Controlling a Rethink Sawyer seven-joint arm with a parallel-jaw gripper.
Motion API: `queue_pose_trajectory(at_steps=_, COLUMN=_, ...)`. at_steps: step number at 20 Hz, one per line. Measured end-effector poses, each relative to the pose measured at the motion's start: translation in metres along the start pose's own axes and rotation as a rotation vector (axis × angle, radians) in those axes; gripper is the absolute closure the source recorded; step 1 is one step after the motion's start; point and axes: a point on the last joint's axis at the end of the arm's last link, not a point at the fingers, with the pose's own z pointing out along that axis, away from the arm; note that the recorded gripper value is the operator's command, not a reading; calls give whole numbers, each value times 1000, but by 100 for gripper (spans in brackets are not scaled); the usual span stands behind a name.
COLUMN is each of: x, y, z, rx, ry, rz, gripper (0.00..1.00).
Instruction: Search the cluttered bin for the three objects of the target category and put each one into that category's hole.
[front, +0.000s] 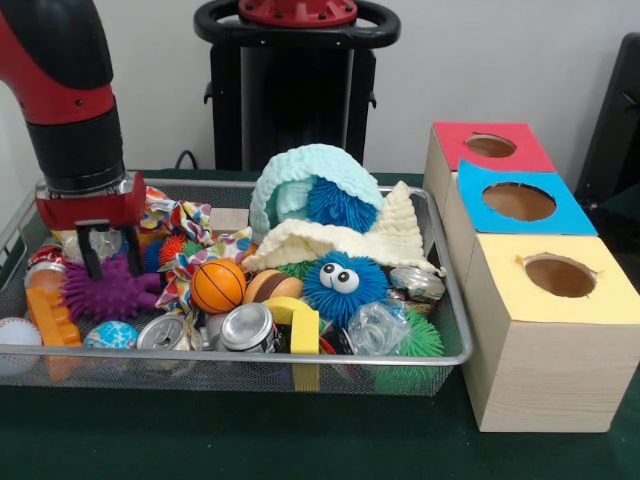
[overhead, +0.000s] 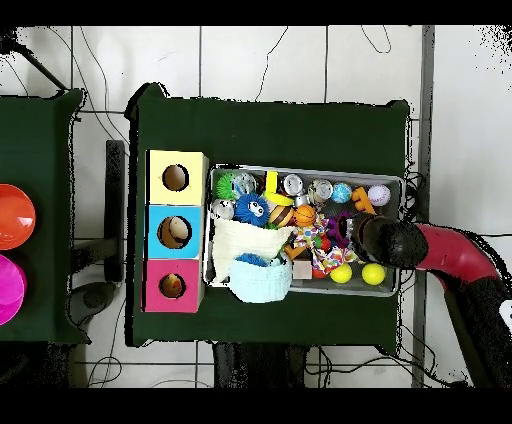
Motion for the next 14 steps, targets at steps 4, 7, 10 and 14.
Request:
queue_pose_trajectory(at_steps=4, x=0, y=0, z=0, rx=0, ry=0, rz=0, gripper=0)
queue_pose_trajectory(at_steps=7, x=1, y=0, z=0, rx=1, ry=2, rz=0, gripper=0)
queue_pose_trajectory(at_steps=10, x=1, y=0, z=1, rx=2, ry=3, rz=0, gripper=0)
queue_pose_trajectory(at_steps=14, x=1, y=0, z=1, rx=2, ry=4, rz=0, gripper=0)
